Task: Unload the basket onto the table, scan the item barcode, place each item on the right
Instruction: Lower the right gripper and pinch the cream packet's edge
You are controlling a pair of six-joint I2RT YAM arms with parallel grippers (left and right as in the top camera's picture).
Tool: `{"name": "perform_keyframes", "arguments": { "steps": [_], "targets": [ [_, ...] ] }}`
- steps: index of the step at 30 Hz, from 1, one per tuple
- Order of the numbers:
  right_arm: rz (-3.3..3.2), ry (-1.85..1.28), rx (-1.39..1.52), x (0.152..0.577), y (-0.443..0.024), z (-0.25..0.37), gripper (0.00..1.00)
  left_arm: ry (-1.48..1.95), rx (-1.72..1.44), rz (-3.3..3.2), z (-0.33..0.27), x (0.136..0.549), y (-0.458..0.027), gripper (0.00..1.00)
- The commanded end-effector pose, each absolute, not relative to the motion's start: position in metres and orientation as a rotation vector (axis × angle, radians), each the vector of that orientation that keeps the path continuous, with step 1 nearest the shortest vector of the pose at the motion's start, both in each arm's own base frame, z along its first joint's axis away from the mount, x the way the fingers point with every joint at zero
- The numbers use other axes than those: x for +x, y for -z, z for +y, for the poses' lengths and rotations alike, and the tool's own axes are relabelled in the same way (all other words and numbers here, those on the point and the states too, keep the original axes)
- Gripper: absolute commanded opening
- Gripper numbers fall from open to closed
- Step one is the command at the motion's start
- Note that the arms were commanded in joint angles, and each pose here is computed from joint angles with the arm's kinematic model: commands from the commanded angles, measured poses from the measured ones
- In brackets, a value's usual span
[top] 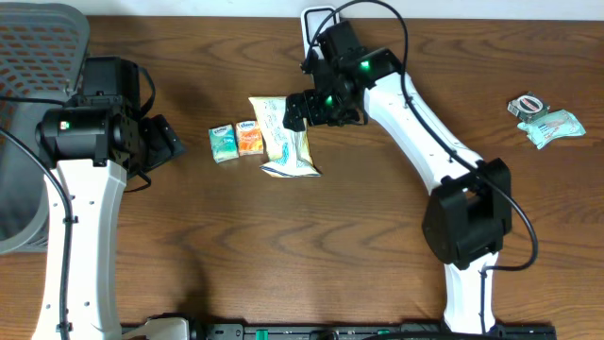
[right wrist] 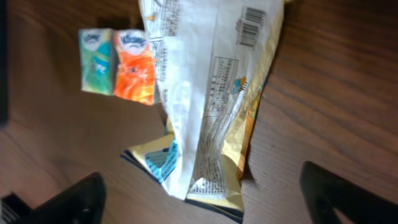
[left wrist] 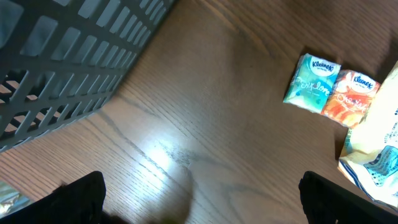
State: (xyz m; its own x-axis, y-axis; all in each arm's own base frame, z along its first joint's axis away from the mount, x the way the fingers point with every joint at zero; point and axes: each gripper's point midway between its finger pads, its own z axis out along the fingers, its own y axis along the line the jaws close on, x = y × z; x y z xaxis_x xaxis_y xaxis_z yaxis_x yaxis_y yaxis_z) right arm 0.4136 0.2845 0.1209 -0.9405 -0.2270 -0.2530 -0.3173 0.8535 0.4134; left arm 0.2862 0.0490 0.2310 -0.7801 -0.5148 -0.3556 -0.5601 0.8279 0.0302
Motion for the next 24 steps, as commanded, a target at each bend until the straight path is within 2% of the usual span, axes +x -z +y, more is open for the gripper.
{"name": "perform_keyframes", "arguments": {
  "steps": [1, 2, 5, 8, 10, 12, 13, 23, 24],
  "targets": [
    [2.847, -0.686, -0.406, 0.413, -0.115, 0.288, 0.80, -0.206, -0.832, 2.673, 0.052, 0.286, -0.230, 0.98],
    [2.838, -0.699, -0.408, 0.413, -0.116, 0.290, 0.75, -0.206, -0.832, 2.673, 0.052, 0.286, -0.230, 0.98],
    [2.833, -0.717, -0.406, 0.414, -0.117, 0.292, 0.74, -0.206, -0.832, 2.673, 0.052, 0.286, -0.230, 0.98],
    [2.819, -0.722, -0.403, 0.417, -0.118, 0.293, 0.85, -0.206, -0.832, 2.673, 0.052, 0.286, -0.230, 0.98],
    [2.801, -0.727, -0.405, 0.420, -0.120, 0.295, 0.89, -0.206, -0.832, 2.673, 0.052, 0.286, -0.230, 0.98],
    [2.786, -0.732, -0.411, 0.422, -0.121, 0.298, 0.99, -0.206, -0.832, 2.673, 0.052, 0.286, -0.230, 0.98],
    [2.782, -0.734, -0.416, 0.422, -0.122, 0.299, 0.99, -0.206, -0.832, 2.673, 0.052, 0.286, -0.230, 0.98],
    [2.813, -0.548, -0.413, 0.419, -0.111, 0.289, 0.97, -0.206, -0.832, 2.673, 0.052, 0.286, -0.230, 0.98],
    [2.817, -0.533, -0.410, 0.419, -0.110, 0.288, 0.93, -0.206, -0.832, 2.673, 0.052, 0.286, -0.230, 0.98]
  ]
}}
